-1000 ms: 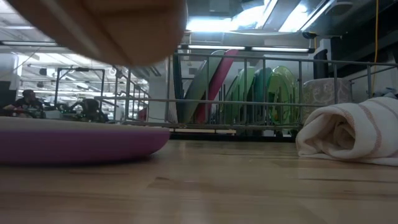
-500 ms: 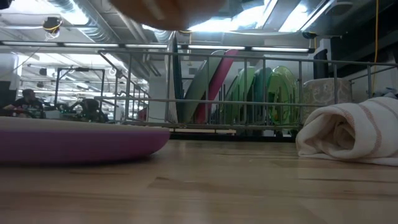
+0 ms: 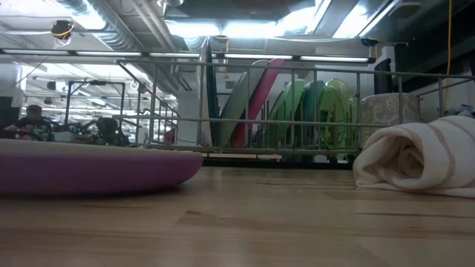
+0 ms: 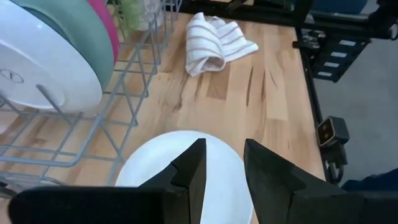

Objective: Sort dishes
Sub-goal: Put the brown plate in the dish rack

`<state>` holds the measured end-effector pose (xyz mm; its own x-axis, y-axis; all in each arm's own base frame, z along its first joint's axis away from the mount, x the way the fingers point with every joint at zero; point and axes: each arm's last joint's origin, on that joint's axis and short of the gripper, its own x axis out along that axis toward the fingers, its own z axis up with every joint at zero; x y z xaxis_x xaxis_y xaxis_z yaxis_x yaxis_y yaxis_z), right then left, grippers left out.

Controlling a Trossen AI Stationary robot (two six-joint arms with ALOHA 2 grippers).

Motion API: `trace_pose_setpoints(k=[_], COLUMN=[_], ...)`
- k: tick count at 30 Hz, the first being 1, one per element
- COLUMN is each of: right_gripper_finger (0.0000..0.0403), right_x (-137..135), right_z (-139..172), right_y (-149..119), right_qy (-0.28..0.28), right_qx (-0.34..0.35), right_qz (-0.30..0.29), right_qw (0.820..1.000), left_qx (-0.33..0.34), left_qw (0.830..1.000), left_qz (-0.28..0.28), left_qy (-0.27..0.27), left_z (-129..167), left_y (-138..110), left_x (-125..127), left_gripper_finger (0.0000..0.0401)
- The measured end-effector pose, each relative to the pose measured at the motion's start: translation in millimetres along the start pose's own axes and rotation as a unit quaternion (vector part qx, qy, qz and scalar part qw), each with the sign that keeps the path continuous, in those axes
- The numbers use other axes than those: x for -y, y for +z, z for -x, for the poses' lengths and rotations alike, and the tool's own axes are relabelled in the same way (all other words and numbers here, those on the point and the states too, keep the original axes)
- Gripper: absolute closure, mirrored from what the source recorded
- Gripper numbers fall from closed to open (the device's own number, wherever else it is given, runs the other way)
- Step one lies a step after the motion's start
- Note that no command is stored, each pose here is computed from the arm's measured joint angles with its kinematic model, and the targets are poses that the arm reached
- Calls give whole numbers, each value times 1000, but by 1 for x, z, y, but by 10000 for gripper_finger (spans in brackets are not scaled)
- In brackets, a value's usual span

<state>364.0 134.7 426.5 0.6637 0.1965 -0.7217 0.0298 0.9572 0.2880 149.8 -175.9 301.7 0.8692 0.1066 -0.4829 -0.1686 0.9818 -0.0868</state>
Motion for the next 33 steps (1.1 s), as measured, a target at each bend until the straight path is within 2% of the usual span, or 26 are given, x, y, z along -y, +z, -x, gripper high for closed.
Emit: trace_pose_setpoints(k=[6,14,17,26,28,33], right_gripper_finger=[388,388,388,388,388,388], right_x=[8,23,24,12,9,10], right_z=[69,135,152,193,198,194], right_y=[-4,-24,-34,-71,-80,-115], right_qy=[-23,-63,-99,-156,-161,-189], right_qx=[61,99,119,195,214,258], right_qz=[-49,-127,-141,-181,-169,-189], right_qw=[997,985,978,951,949,928], left_qx=[11,15,13,18,18,22], left_qw=[999,998,998,997,997,997], left_qz=[1,-8,-10,-17,-17,-17], left_qy=[32,60,65,76,76,79], left_z=[-10,-22,-26,-30,-30,-30], left_y=[-8,-18,-21,-25,-25,-24], left_x=[7,16,18,21,21,21], left_gripper_finger=[303,303,303,303,303,303])
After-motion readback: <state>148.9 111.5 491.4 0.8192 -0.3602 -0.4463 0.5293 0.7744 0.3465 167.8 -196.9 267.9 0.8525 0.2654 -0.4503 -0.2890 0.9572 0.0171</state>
